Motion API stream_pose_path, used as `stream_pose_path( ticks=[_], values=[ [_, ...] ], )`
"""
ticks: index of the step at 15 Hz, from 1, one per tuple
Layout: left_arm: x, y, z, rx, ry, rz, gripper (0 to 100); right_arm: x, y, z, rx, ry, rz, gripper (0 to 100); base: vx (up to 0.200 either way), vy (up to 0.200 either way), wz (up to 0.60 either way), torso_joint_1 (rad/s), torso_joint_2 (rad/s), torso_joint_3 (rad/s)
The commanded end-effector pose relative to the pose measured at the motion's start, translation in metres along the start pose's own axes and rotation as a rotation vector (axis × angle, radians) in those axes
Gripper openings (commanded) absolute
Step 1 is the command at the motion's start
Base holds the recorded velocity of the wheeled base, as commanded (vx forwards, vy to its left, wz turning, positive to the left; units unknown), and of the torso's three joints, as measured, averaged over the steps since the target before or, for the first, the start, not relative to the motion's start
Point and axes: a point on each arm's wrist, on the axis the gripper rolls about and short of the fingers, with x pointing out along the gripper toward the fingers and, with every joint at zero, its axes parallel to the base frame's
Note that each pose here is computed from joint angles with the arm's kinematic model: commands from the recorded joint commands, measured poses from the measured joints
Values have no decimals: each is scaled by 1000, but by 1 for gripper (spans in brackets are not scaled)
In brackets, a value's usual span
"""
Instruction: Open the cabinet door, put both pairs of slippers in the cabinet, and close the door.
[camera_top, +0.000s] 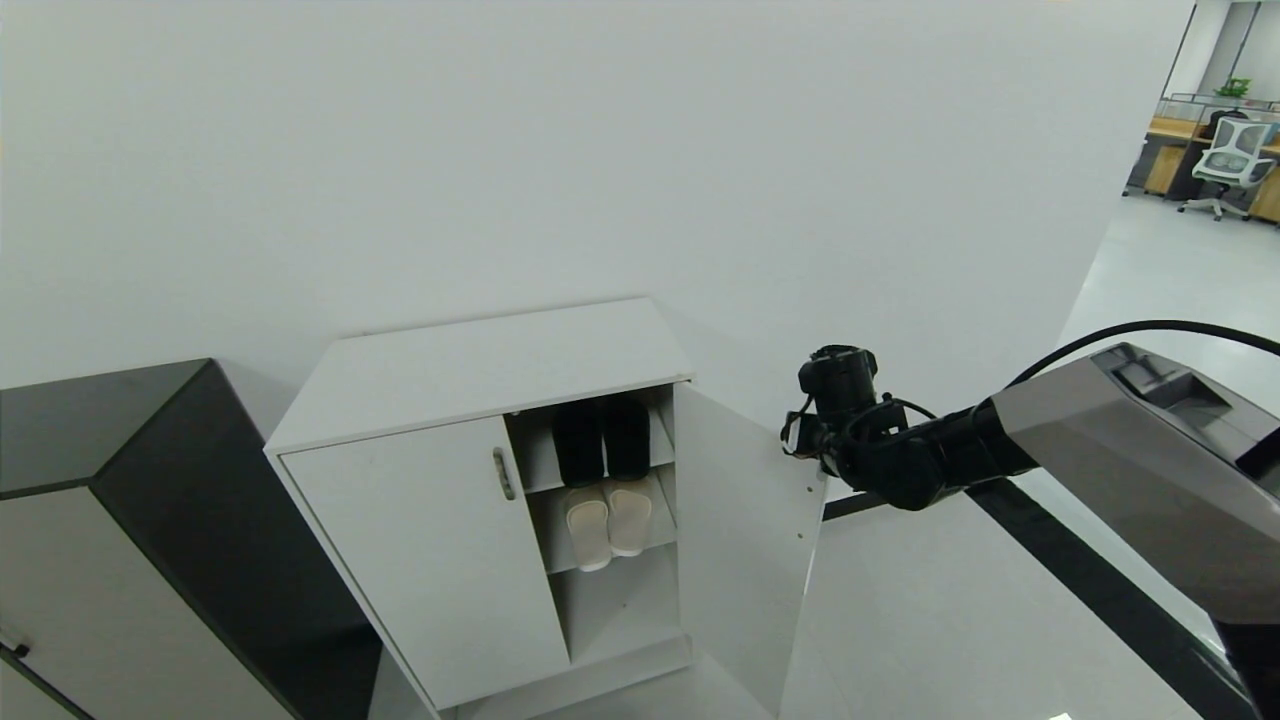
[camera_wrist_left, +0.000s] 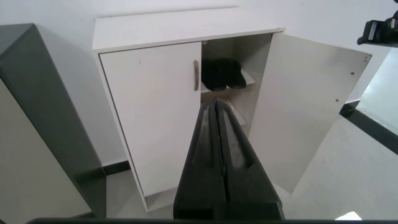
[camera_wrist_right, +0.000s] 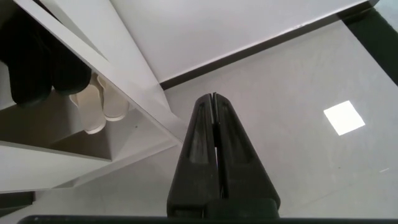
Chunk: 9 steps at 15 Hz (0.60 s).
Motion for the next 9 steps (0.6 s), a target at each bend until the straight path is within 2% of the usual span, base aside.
stream_pose_path(
  ticks=[1, 9],
  values=[
    [0, 0, 0, 0, 0, 0, 0, 2, 0, -3, -4, 7, -2, 0, 0, 0, 0, 0, 0, 0],
    [0, 0, 0, 0, 0, 0, 0, 1, 1, -8, -17, 24, -4, 0, 0, 0, 0, 0, 0, 0]
  ],
)
